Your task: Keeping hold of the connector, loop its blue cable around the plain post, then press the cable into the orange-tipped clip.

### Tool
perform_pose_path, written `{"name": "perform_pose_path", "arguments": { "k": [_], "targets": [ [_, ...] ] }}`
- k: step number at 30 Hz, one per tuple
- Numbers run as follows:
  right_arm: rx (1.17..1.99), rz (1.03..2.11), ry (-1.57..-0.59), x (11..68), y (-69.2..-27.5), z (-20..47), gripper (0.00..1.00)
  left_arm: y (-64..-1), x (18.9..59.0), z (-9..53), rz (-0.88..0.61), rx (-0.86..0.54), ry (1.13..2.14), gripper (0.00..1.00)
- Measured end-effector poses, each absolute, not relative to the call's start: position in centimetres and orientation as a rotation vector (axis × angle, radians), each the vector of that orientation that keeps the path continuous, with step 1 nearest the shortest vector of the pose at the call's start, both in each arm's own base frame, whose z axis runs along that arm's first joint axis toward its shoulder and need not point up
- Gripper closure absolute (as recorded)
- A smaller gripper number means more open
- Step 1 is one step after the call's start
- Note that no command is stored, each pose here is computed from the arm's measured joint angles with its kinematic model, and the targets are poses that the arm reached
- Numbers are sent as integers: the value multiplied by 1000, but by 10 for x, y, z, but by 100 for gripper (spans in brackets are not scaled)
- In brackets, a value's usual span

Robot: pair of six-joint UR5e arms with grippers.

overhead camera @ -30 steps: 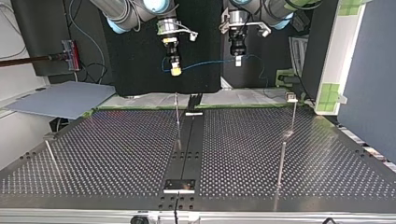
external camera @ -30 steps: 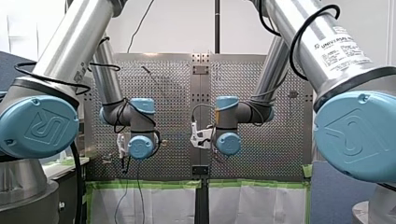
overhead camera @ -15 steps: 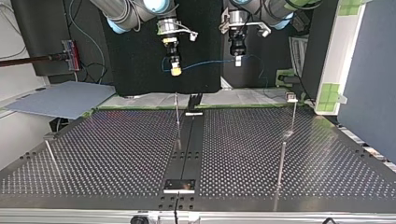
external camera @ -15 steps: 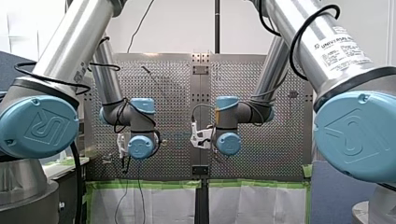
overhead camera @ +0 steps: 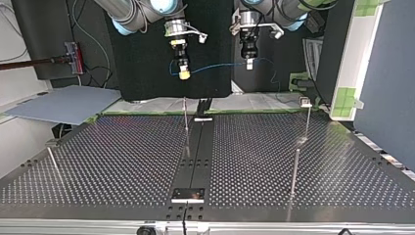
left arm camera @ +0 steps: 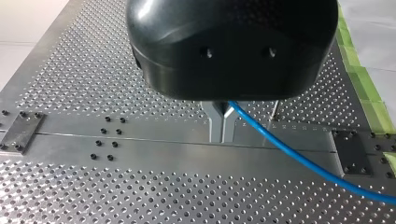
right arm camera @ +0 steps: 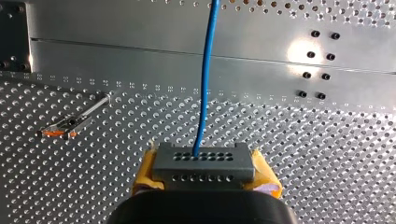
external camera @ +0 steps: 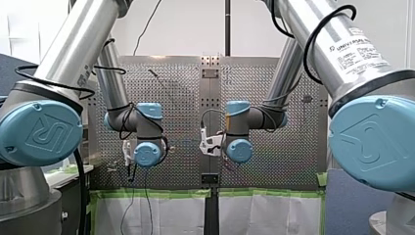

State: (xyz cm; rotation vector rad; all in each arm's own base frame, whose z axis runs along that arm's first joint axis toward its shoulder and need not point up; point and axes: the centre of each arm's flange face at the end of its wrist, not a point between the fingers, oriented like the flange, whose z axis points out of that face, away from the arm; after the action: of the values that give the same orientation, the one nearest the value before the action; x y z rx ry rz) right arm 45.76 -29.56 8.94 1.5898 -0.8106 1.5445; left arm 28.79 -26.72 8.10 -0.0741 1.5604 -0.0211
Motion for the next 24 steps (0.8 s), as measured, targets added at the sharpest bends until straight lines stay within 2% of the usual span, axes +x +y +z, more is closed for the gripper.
{"name": "perform_pose_path", "arguments": {
  "k": [7,12,17,24],
  "targets": [
    [1601,1543,-828,464,-292,85,100,-267,293,86,-6,-81,1552,100],
    [1631,1512,-861,477,-287,70,100,-264,296,101,56,-87,1544,100],
    [1643,1445,-898,484,-296,57,100,-260,294,115,123,-83,1546,100],
    [1642,1425,-909,501,-312,68,100,-256,289,117,168,-53,1587,100]
  ]
}}
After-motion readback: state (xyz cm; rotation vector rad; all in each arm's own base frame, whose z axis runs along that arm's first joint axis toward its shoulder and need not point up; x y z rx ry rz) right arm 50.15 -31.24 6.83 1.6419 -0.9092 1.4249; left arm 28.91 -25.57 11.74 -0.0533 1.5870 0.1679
